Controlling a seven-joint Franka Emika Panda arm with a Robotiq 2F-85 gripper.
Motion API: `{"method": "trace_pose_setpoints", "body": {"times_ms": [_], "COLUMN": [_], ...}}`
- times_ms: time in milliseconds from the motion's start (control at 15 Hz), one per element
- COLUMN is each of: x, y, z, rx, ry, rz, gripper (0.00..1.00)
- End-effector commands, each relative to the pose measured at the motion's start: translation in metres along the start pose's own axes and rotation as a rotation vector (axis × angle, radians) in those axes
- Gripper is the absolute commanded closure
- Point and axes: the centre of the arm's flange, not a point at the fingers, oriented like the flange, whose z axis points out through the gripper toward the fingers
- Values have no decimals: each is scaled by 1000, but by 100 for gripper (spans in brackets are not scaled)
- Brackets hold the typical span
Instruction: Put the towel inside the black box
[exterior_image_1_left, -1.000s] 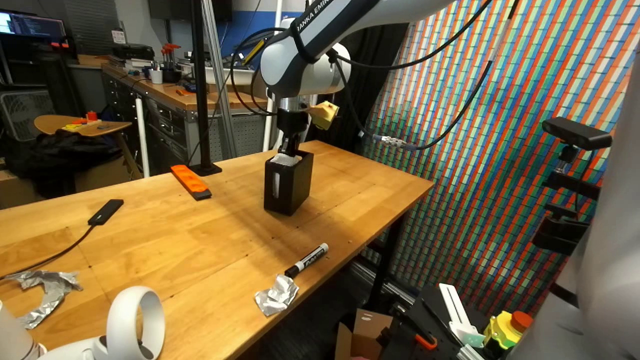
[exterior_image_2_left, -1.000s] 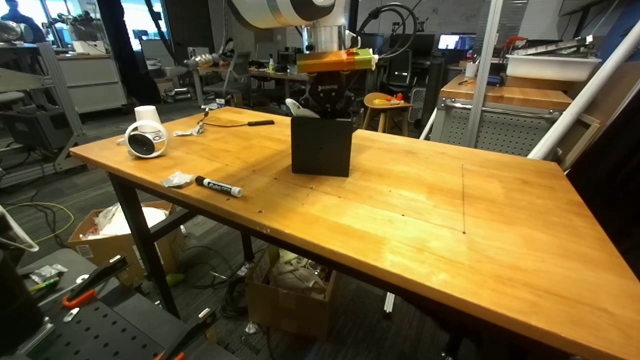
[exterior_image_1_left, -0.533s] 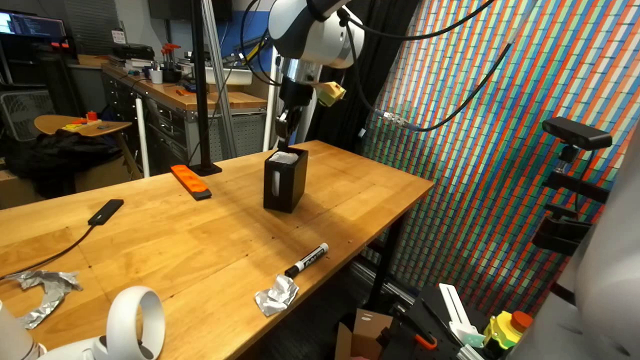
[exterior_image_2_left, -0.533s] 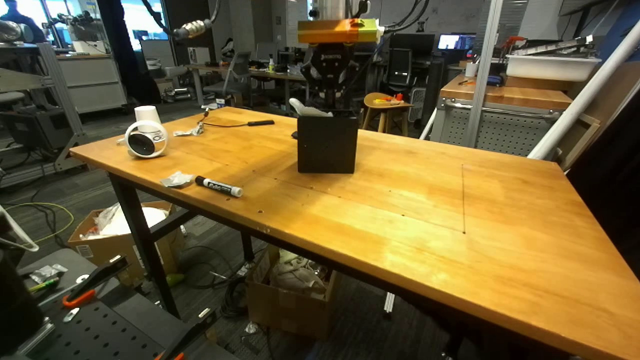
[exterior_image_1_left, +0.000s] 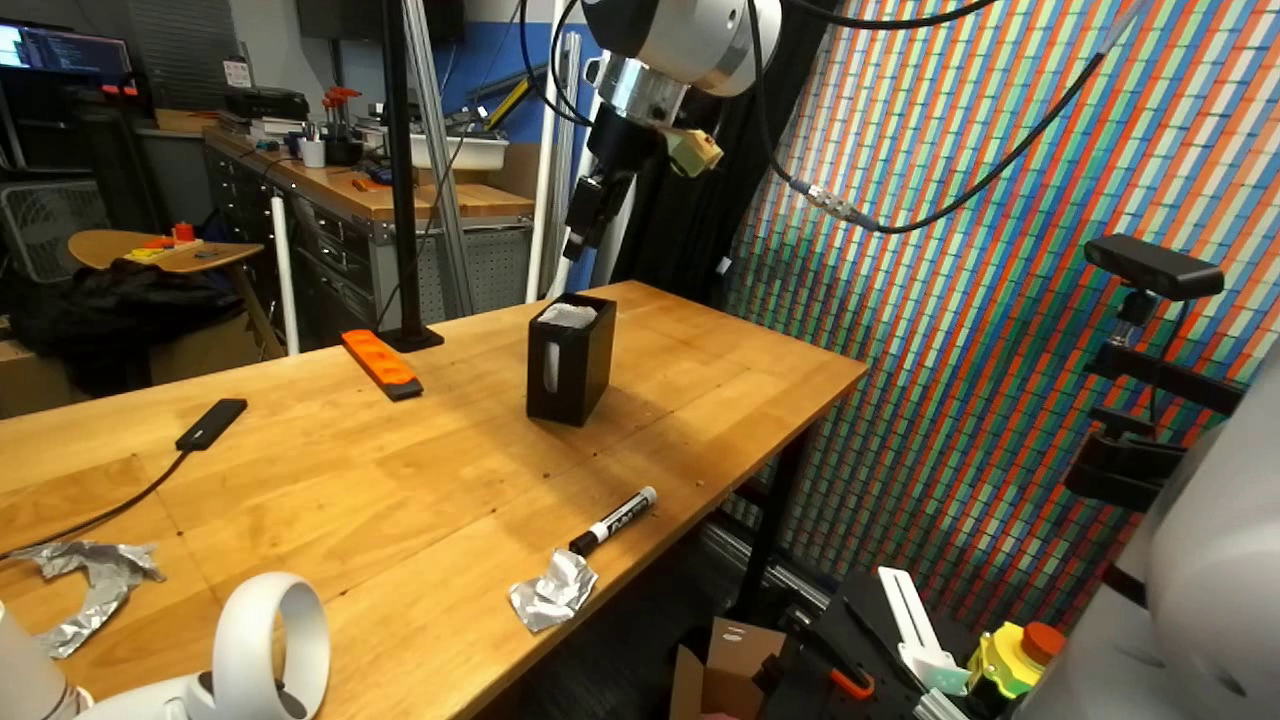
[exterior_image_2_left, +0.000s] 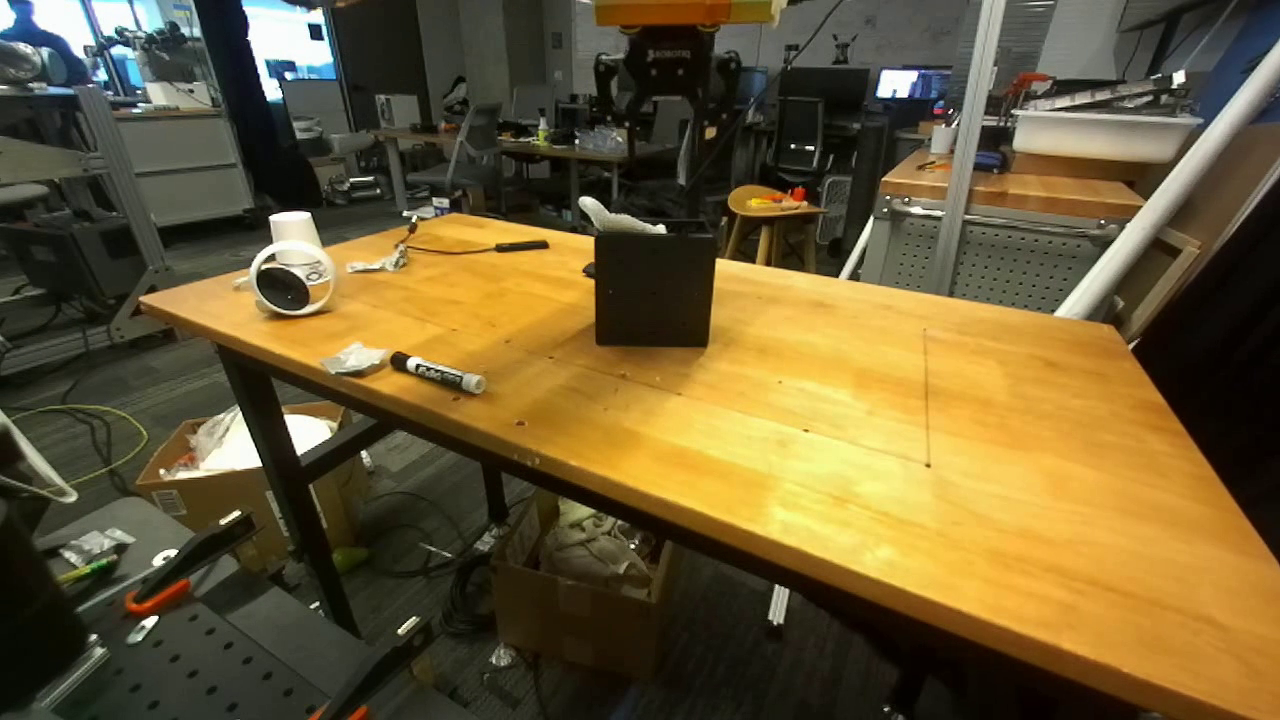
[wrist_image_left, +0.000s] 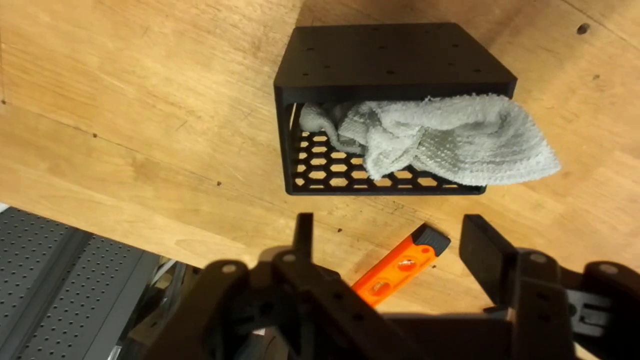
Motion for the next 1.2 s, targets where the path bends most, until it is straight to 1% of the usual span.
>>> {"method": "trace_pose_setpoints", "body": {"times_ms": [0,267,467,533,667,867,1133], "x": [-19,-26,-24,-22,-21,-23,-27], "y": [-24,-46,-64,-70,-78,-85,-85], "z": [-6,-2,-3,-1,3,16,30], "rx": [28,65,84,79,80,83,83], "ry": [45,97,179,205,238,249,249], "rz": [-79,-191,-292,-332,-393,-468,-517], "gripper": [0,0,0,0,0,0,0]}}
